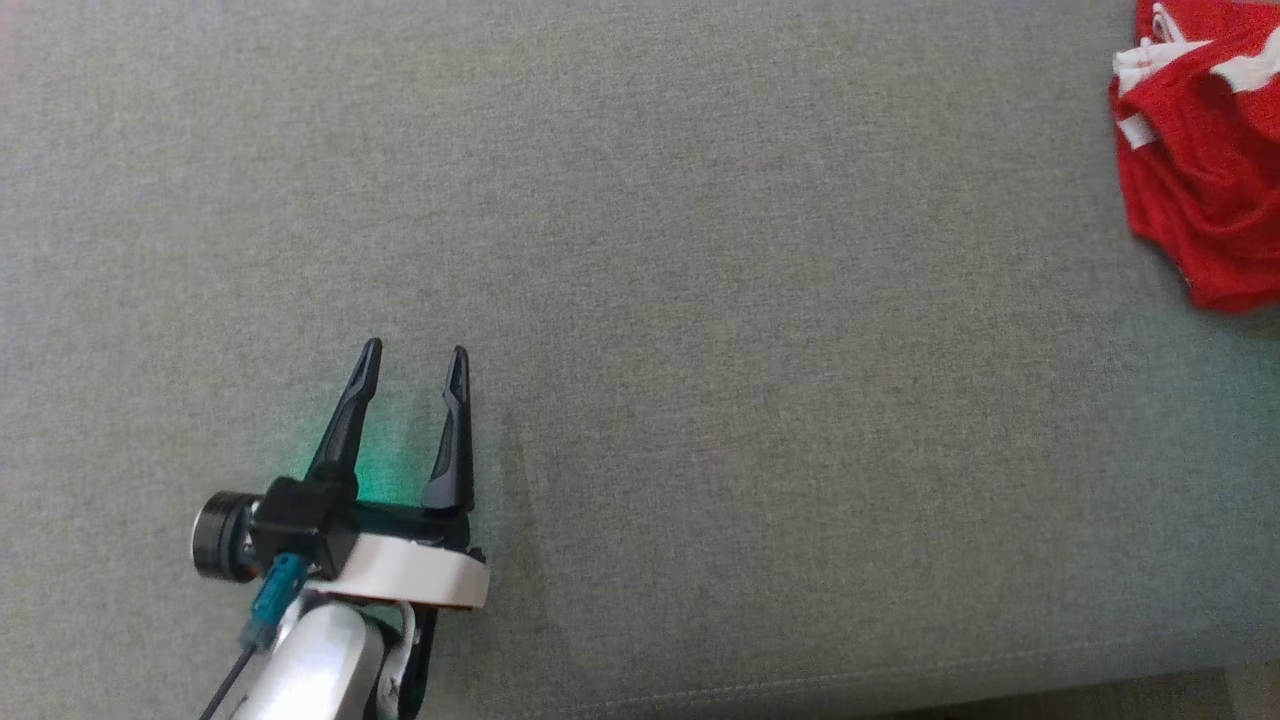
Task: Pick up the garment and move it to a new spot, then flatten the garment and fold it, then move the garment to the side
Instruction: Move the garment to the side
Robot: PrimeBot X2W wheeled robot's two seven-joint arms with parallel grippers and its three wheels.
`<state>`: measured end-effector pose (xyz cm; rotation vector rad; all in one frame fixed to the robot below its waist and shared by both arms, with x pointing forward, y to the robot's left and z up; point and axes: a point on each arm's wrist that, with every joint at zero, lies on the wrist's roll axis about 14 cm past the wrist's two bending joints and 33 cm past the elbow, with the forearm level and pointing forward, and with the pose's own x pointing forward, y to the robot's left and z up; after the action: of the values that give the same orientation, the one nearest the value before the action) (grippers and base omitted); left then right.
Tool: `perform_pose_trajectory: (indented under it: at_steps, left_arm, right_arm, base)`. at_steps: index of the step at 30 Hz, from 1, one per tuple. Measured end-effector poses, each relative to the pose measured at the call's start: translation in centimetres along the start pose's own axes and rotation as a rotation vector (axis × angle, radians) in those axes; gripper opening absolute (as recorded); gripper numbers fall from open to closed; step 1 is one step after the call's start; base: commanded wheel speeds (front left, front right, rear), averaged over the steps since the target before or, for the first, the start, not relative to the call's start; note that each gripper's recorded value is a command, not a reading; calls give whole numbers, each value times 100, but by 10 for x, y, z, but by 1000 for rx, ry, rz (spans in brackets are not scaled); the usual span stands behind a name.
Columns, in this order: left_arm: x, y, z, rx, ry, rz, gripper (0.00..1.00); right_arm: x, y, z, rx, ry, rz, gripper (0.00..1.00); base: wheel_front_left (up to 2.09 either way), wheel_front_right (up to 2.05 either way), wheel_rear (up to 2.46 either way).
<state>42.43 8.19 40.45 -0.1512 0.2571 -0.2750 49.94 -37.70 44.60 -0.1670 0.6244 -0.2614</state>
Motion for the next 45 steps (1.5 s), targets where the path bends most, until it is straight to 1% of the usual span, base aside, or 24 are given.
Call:
perform_pose_trajectory:
  at_steps: [1,2,3,7,10,13,18,25,27,28,29,33,37,41,45]
  left_arm:
    - [0,0,-1,0,4,-2,100]
    - [1,-1,-2,0,6,-4,100]
    - [2,-1,-3,1,12,-8,100]
    - [8,-7,-1,5,5,-30,100]
    - [11,-12,2,9,3,-46,100]
    - [12,-15,4,15,-3,-59,100]
    - [11,-19,13,27,-24,-66,100]
    - [1,-12,36,-4,-90,-25,100]
    - [-5,-7,42,-6,-107,1,100]
    - [-5,-7,42,-6,-107,1,100]
    - [-9,-4,44,-10,-115,12,100]
    - [-30,10,40,-32,-109,79,100]
    - [-52,26,37,-40,-112,149,100]
    - [-72,38,33,-52,-111,211,100]
    - [-92,47,27,-42,-107,257,100]
  right_arm:
    - [1,-4,-3,0,-2,-12,29]
    - [2,-8,-5,1,-4,-26,82]
    - [2,-12,-8,-2,-5,-40,100]
    - [1,-24,-19,8,-2,-77,100]
    - [-1,-17,-16,17,-42,-69,100]
    - [-4,-3,-7,9,-86,-39,100]
    - [-16,27,26,-25,-202,37,100]
    - [-52,72,73,-52,-382,163,100]
    - [-64,88,77,-50,-413,207,100]
    - [-64,88,77,-50,-413,207,100]
    - [-70,96,77,-40,-429,228,100]
    - [-92,120,73,-10,-478,292,100]
    - [-114,150,60,34,-511,364,100]
    - [-131,169,38,110,-520,401,100]
    - [-145,176,9,179,-502,405,100]
  base:
    - [0,0,0]
    - [0,0,0]
    - [0,0,0]
    - [0,0,0]
    - [0,0,0]
    - [0,0,0]
    - [0,0,0]
    - [0,0,0]
    - [0,0,0]
    - [0,0,0]
    - [0,0,0]
    - [0,0,0]
    - [0,0,0]
    - [0,0,0]
    - [0,0,0]
